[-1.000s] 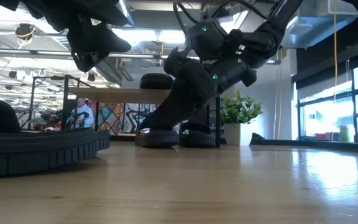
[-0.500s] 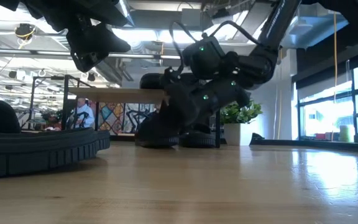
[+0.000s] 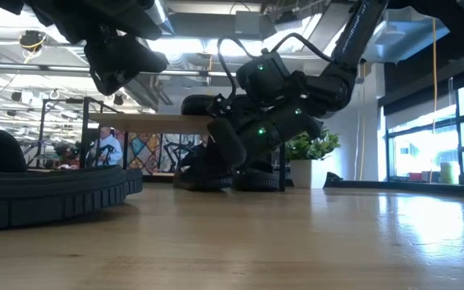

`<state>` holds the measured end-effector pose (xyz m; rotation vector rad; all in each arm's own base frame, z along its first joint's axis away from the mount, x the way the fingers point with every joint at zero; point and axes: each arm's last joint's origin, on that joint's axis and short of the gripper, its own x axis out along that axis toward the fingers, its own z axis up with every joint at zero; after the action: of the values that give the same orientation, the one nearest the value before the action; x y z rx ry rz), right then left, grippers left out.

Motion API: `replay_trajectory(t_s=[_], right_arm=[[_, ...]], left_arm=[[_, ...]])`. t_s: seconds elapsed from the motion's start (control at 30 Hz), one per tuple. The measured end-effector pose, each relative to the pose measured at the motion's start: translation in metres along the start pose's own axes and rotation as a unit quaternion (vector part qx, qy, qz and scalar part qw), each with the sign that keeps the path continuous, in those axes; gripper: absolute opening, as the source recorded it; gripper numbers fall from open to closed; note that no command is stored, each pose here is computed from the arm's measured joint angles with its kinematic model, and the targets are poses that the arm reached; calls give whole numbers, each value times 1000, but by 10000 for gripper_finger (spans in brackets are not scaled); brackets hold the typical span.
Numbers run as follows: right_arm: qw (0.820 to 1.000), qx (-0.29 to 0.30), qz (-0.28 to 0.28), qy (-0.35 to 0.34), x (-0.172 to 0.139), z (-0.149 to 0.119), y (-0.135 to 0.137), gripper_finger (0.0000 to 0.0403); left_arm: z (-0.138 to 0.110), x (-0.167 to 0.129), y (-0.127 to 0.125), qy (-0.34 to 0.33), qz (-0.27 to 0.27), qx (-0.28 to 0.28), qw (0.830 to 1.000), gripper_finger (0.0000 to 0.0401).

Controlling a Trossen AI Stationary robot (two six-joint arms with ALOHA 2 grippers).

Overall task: Pick and place slides into the shelf
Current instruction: Put the black slide under the shelf

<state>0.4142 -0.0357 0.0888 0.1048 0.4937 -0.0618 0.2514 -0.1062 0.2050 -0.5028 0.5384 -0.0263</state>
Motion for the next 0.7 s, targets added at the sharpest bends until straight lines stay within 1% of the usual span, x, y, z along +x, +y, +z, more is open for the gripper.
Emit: replay_trajectory(t_s=[0.27,0.4,0.5,0.57,0.63,0.7], right_arm=[[1000,3,-11,-8,-1,2,-10,138],[1000,4,-11,-9,-1,2,-10,138],[1000,-1,7,-14,-3,7,-3,138],[999,-6,22,-27,-8,16,6,138],[999,-18,32,-39,-14,26,14,138],[997,-43,39,-42,-22,36,21,138]], left_arm=[[0,0,0,0,0,0,1000,153],[0,0,0,0,0,0,1000,153],[0,0,0,0,0,-19,1000,153],[0,0,0,1,2,-34,999,153],[-2,0,2,6,14,-48,999,153],[-4,0,5,14,36,-58,998,153]])
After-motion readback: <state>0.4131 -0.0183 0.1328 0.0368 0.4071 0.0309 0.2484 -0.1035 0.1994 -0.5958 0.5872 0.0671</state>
